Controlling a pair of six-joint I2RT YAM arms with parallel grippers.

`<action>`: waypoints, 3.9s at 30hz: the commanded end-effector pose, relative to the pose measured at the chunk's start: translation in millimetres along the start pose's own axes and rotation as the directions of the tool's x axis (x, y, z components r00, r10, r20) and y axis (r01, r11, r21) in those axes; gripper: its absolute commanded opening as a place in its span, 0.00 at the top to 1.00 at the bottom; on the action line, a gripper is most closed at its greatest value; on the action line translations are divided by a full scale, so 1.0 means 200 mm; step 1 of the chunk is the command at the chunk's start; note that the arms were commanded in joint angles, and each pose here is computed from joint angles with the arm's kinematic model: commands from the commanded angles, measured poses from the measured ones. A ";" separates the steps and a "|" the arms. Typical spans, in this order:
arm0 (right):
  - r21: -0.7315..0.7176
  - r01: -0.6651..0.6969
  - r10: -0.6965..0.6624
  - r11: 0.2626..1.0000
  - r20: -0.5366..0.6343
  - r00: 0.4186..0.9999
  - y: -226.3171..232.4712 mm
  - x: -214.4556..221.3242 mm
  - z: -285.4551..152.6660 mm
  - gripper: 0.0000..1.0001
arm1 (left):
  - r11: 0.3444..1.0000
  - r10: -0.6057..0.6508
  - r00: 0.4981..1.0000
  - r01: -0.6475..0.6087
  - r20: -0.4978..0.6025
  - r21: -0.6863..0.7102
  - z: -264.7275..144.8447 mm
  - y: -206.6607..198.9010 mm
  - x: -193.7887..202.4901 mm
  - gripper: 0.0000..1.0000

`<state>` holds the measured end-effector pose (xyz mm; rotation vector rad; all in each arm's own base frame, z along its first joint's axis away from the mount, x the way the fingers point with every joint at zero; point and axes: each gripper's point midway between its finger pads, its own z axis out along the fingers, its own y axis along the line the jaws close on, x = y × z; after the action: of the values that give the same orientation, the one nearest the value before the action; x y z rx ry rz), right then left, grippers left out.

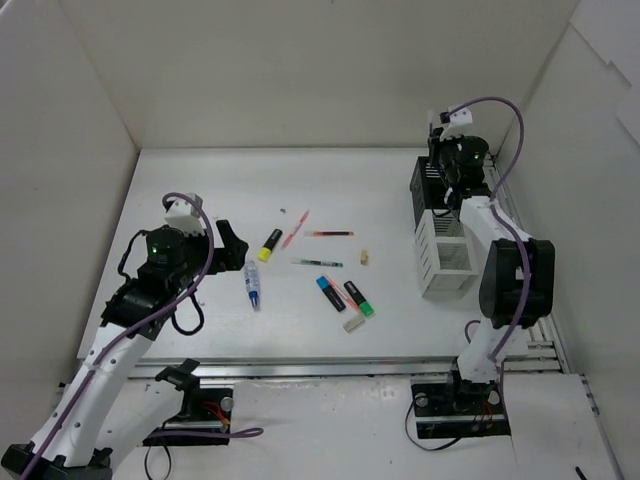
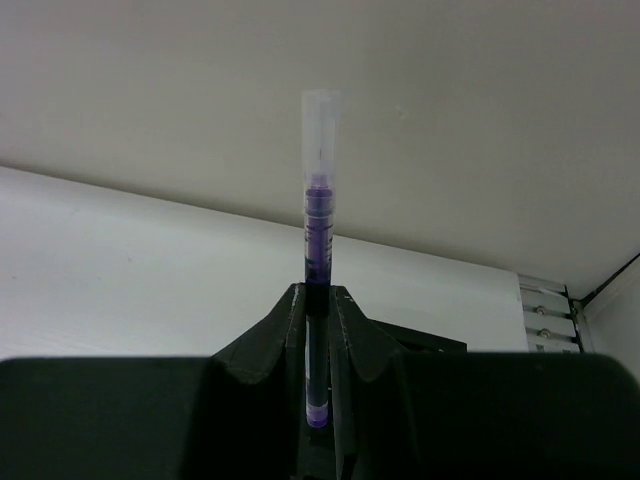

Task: Sort the stationery into containers
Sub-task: Place the pen in the storage box, then pick up the pen from the center of the board.

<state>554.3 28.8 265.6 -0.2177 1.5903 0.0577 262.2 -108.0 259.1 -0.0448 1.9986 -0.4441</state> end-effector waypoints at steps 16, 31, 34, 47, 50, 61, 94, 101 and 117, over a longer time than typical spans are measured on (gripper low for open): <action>-0.042 0.185 -0.180 0.982 0.099 0.979 -0.21 0.12 0.25 1.00 | 1.000 0.019 0.998 -0.018 0.064 -0.022 0.06 0.02 -0.09 0.00; -0.055 0.155 -0.154 0.986 0.017 0.988 -0.23 0.34 0.18 0.96 | 0.999 0.024 0.997 -0.022 0.071 -0.026 0.05 0.02 -0.10 0.01; -0.055 0.136 -0.136 0.989 0.002 0.991 -0.25 0.38 0.16 0.96 | 0.999 0.027 0.997 -0.025 0.070 -0.025 0.05 0.02 -0.10 0.01; -0.090 0.122 -0.124 0.988 -0.016 0.992 -0.23 0.44 0.13 0.84 | 1.000 0.027 0.997 -0.026 0.070 -0.017 0.05 0.01 -0.10 0.00; -0.088 0.124 -0.125 0.988 -0.008 0.992 -0.23 0.41 0.13 0.78 | 1.000 0.027 0.997 -0.026 0.071 -0.015 0.05 0.01 -0.11 0.01; -0.056 0.129 -0.125 0.990 0.065 0.990 -0.25 0.18 0.07 0.55 | 1.000 0.031 0.996 -0.030 0.078 -0.008 0.03 0.01 -0.11 0.01; -0.812 0.260 -0.607 0.523 -0.140 0.782 1.38 0.38 -0.38 0.02 | 0.971 -0.169 0.985 0.160 -0.032 -0.176 -0.05 0.17 0.14 0.01; -0.854 0.176 -0.679 0.490 -0.247 0.691 1.49 0.75 -0.27 0.03 | 0.968 -0.160 0.987 0.152 -0.026 -0.202 -0.03 0.19 0.13 0.00; -0.872 0.143 -0.741 0.469 -0.300 0.601 1.52 0.98 -0.24 0.73 | 0.970 -0.153 0.988 0.146 -0.024 -0.197 -0.01 0.19 0.11 0.00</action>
<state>445.5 293.1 22.4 -1.5838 2.0932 0.2968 245.5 -77.5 202.7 -0.3041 2.1692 -0.3313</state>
